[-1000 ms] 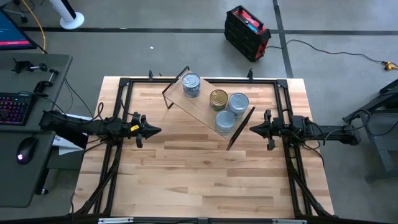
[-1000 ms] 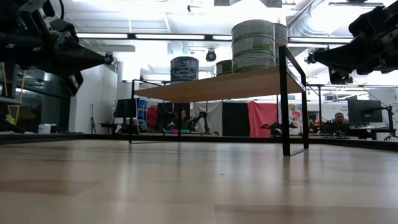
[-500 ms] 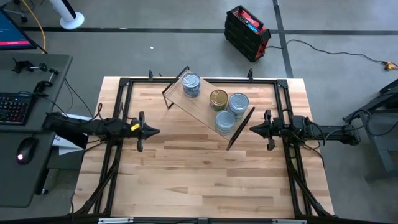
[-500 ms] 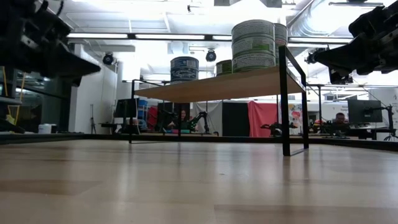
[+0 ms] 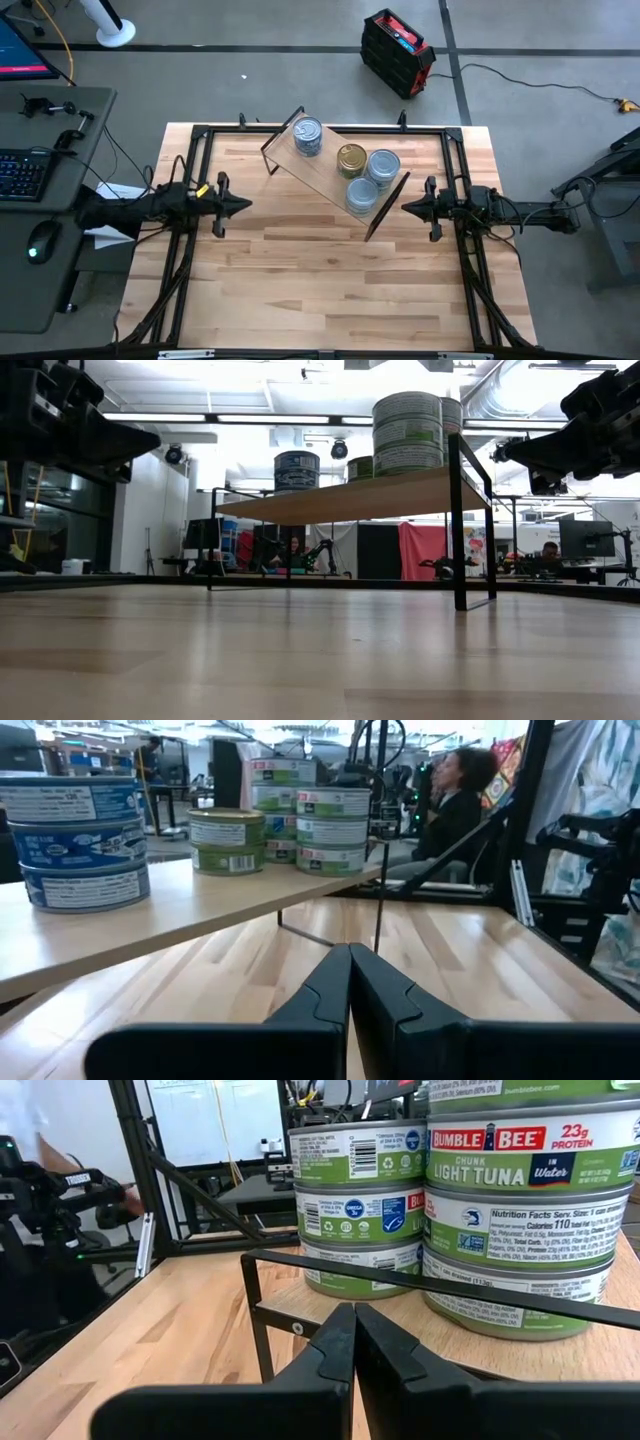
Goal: Stack canned seafood by type on shelf
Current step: Return to Home Position
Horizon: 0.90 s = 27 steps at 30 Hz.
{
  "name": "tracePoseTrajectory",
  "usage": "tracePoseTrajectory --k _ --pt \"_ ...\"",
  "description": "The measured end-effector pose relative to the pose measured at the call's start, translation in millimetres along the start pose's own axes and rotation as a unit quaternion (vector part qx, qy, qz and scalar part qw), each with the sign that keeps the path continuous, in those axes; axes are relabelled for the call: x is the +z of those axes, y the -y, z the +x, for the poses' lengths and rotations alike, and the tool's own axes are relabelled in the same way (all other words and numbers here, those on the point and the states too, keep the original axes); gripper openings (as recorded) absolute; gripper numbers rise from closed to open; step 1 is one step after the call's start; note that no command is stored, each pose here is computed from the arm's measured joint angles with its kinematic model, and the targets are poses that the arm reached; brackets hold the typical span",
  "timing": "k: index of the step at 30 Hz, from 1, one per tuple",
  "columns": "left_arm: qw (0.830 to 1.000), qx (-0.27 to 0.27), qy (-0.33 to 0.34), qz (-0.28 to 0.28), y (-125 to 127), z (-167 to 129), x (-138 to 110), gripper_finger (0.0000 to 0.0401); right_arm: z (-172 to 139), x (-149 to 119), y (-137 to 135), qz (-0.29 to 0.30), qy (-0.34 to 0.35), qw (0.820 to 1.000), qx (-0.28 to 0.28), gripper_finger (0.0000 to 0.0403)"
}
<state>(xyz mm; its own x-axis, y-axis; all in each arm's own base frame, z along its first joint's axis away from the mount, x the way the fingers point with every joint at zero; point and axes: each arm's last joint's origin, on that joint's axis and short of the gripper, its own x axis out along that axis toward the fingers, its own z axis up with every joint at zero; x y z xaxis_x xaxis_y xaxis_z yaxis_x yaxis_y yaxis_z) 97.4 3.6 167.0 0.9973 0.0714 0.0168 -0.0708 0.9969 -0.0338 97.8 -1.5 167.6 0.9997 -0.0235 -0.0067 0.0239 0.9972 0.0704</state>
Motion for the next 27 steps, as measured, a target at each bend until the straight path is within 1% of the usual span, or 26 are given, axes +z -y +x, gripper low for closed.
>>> tracePoseTrajectory --k 27 --pt "1.0 0.002 -0.002 0.0 -0.3 0.5 -0.3 0.0001 0.0 0.0 0.0 0.0 0.0 1.0 0.0 0.0"
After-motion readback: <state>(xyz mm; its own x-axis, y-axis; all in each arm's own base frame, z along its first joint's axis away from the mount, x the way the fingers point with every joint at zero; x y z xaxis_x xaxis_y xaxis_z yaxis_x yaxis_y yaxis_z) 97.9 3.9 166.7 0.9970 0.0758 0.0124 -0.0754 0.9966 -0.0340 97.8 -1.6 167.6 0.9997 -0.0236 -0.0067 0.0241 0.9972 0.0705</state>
